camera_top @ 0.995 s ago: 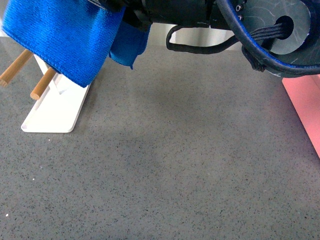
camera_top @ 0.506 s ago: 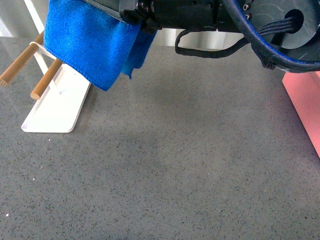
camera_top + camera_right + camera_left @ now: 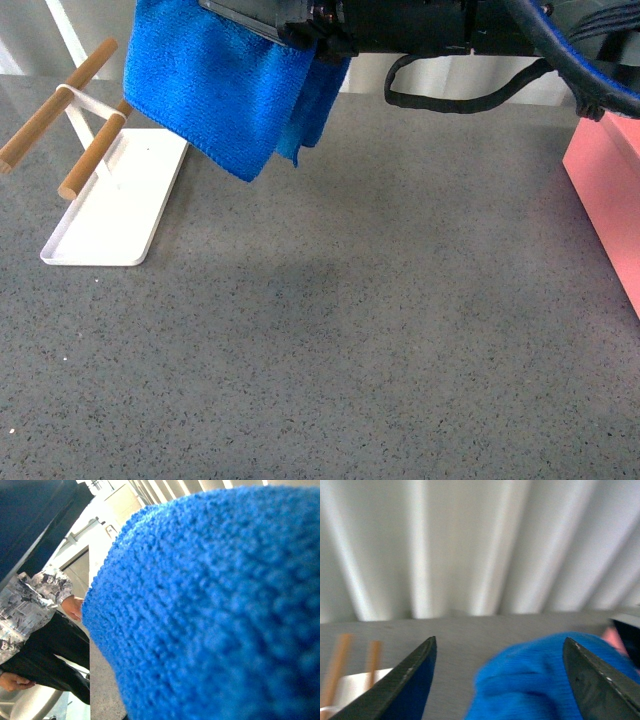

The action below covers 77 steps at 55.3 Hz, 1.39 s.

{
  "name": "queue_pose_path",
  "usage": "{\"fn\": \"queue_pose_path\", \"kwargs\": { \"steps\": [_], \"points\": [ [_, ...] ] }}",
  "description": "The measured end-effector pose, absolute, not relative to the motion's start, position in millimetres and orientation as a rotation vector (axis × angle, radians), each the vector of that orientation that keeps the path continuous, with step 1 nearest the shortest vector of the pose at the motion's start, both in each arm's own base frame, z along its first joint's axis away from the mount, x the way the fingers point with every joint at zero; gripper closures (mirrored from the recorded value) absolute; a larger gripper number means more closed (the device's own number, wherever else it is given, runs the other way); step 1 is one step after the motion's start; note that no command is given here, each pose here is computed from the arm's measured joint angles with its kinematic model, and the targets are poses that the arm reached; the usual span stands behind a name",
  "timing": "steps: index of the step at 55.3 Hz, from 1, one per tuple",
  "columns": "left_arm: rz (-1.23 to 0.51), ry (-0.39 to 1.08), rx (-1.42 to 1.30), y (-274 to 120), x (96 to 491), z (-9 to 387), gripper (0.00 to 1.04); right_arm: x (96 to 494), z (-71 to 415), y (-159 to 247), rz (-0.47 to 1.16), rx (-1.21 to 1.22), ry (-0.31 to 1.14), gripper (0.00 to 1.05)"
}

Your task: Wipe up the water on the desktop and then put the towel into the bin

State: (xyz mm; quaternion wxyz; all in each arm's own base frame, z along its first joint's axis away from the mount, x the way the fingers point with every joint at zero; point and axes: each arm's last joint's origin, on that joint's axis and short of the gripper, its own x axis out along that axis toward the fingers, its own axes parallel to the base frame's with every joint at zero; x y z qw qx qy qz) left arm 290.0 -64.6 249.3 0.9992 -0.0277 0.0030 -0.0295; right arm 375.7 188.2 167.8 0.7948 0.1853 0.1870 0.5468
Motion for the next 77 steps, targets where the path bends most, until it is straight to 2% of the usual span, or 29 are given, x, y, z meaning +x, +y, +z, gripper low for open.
{"fn": "queue_pose_path", "kwargs": {
  "steps": [12,20,50,77],
  "points": [
    [0.001,0.005,-0.018,-35.2,243.3,219.2,0.79,374.8,172.9,184.1,1.172,0.384,0.392,0.99],
    [-0.011,0.011,-0.011,-28.2,223.8,207.4,1.01,373.9,172.5,183.9,1.174,0.376,0.399,0.99],
    [0.0,0.009,-0.008,-0.8,165.5,180.6,1.01,369.9,178.5,171.5,1.157,0.353,0.399,0.99],
    [-0.002,-0.003,-0.007,-0.3,140.1,168.3,1.01,362.4,189.2,167.5,1.143,0.333,0.379,0.99]
  ]
}}
